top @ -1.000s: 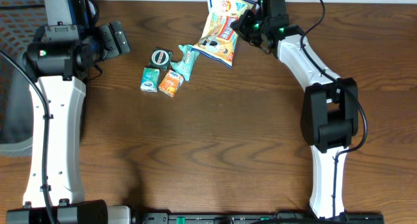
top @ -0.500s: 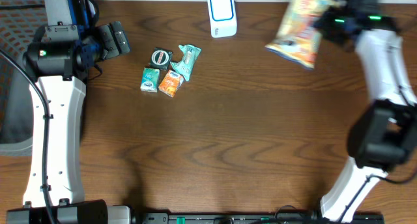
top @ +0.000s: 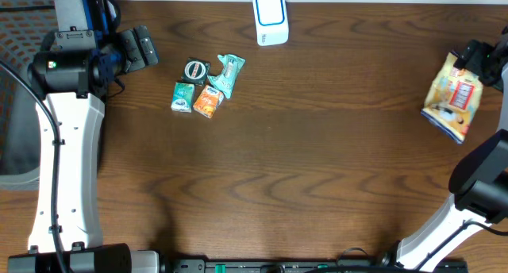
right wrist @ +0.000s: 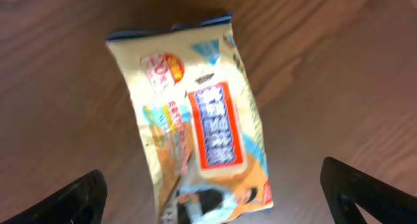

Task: Scan the item barcode
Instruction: 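Carry the bag to the far right edge and release it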

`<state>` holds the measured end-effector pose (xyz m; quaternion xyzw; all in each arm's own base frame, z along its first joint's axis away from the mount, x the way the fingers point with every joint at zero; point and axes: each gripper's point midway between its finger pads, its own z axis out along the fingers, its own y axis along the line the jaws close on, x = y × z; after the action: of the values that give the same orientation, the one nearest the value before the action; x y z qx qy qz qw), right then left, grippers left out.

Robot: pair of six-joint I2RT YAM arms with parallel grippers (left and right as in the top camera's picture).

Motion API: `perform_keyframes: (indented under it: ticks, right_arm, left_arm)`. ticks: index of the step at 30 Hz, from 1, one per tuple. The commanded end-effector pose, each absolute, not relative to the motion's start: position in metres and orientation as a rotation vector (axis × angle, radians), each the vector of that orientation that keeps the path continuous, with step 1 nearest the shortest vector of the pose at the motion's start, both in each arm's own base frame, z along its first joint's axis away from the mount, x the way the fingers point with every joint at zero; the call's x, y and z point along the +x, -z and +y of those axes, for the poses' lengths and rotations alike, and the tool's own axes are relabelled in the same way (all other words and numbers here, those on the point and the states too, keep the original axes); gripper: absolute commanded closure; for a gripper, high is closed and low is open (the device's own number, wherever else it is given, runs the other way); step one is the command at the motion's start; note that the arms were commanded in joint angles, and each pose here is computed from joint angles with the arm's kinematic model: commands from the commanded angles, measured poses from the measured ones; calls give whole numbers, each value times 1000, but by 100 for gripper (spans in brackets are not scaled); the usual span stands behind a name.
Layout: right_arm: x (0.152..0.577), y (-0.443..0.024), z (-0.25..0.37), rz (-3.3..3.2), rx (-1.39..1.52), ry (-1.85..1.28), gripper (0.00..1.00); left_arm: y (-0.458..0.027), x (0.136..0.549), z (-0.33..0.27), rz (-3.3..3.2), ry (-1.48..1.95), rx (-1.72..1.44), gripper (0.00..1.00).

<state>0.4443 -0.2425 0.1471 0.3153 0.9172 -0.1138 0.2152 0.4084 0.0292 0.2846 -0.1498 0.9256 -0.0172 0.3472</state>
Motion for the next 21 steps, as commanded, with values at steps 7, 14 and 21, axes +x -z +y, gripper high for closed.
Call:
perform_keyframes:
  ticks: [7, 14, 21]
  right_arm:
    - [438, -130, -166, 2756, 714, 139, 20]
    - [441, -74, -153, 2753, 702, 132, 64]
    - [444, -37, -166, 2671, 717, 191, 69]
  left_arm:
    - [-280, 408, 31, 2410, 31, -405, 2]
    - [-280, 408, 31, 2410, 31, -405, 2]
    - [-280, 408, 31, 2410, 32, -405, 2]
